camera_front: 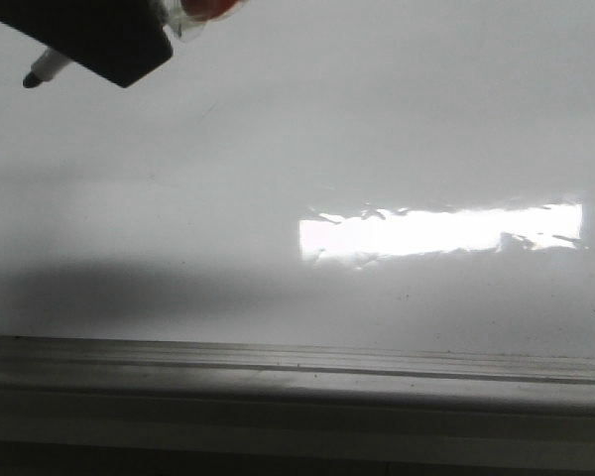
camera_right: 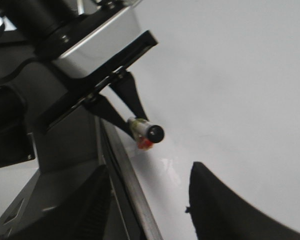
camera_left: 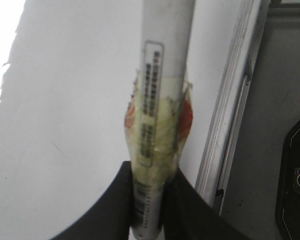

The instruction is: Write number 0 on whiteboard

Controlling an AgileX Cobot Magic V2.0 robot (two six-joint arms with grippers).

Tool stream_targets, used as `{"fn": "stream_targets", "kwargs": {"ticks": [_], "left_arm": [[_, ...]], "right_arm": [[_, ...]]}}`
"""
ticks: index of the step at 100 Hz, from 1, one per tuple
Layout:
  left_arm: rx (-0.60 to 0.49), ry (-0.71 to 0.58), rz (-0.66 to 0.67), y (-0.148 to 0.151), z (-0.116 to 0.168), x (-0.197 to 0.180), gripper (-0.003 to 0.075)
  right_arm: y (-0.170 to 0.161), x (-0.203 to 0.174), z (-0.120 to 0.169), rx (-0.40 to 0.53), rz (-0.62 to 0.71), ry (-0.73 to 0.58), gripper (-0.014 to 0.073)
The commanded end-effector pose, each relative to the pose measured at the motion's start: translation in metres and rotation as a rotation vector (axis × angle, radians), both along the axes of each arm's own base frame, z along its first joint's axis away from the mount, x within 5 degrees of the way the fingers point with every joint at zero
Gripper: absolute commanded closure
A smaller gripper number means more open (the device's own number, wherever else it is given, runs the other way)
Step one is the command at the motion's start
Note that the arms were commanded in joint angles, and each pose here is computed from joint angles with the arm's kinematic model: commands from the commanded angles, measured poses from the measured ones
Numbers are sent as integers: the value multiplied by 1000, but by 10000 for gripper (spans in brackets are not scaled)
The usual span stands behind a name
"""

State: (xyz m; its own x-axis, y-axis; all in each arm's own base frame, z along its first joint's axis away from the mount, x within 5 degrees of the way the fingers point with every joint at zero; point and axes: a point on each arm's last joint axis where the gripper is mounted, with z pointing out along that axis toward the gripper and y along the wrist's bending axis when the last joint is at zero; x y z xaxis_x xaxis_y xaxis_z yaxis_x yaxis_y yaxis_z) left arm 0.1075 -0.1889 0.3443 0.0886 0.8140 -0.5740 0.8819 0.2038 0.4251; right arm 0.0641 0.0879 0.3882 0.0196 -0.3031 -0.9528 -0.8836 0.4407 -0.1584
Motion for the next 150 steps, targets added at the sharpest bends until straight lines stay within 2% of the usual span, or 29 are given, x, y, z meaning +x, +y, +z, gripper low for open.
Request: {"fn": "stream_targets", "kwargs": {"ticks": [1, 14, 33, 64, 88, 150], "left_arm": [[-95, -54, -43, 1, 20, -4, 739], [-112, -65, -77, 5, 25, -8, 739], [-113, -85, -112, 8, 28, -11, 739], [-92, -89, -160, 7, 27, -14, 739], [-93, -87, -160, 7, 27, -14, 739], [-93, -85, -174, 7, 27, -15, 739]], "right_arm": [[9, 6, 10, 4, 44, -75, 283], [26, 19, 0, -94, 93, -98, 283], [49, 32, -1, -58, 99, -124, 282], [76, 48, 1, -62, 114, -135, 253], [91, 61, -13, -109, 117, -82, 253], [110, 71, -17, -90, 152, 31, 257]]}}
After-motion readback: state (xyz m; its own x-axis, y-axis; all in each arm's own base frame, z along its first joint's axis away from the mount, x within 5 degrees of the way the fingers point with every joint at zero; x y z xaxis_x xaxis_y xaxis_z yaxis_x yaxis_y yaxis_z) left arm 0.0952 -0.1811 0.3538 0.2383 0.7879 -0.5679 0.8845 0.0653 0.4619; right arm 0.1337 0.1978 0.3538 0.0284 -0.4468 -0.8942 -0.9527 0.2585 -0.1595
